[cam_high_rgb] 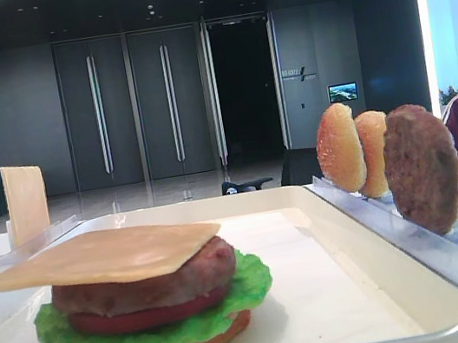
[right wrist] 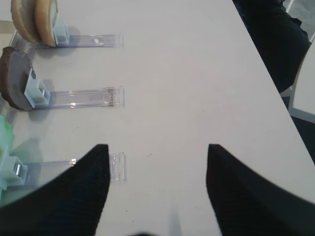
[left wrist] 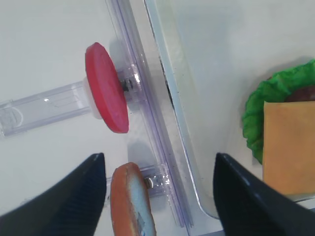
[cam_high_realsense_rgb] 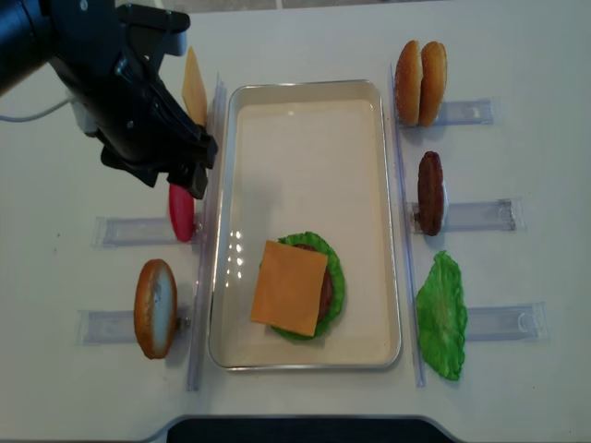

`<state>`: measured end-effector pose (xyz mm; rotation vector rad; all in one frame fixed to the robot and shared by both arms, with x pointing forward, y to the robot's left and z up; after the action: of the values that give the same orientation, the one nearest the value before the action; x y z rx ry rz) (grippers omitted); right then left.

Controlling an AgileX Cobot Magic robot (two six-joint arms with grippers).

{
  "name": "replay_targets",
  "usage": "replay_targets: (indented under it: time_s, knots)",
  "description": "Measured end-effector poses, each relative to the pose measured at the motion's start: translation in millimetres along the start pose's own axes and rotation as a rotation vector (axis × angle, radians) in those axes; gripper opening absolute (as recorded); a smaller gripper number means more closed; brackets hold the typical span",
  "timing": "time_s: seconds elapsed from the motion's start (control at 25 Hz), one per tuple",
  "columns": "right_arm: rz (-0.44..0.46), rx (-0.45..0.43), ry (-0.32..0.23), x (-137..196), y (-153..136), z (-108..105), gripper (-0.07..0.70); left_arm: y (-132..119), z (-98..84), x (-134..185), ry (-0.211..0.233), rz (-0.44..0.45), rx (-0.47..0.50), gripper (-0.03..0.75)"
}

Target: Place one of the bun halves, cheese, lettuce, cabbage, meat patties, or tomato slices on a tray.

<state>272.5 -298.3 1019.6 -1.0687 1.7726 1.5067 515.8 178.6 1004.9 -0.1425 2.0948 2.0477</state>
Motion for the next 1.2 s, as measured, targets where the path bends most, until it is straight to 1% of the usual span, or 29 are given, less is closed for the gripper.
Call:
replay_targets:
  time_s: [0.48,1.2]
  knots:
    - [0.0,0.0,0.0,0.0,0.0,0.0,0.44,0.0,0.1,0.3,0.0,0.002,-0.001,0.498]
    - [0.0,0.0,0.0,0.0,0.0,0.0,0.44,0.1,1.7,3.9,0.0,0.027,-0.012,0.497]
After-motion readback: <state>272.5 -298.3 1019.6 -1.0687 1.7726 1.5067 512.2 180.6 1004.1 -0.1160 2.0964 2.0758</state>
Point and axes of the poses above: a point on each arm's last joint axis where the gripper is mounted, y pointing back along that axis away from the gripper, z along the wrist's bending axis when the last joint is at zero, x = y × z, the point moved 5 cm from there along -y, pointing out along that axis toward the gripper, and after that the axes turned 10 degrees about y, right-handed, at the moved point
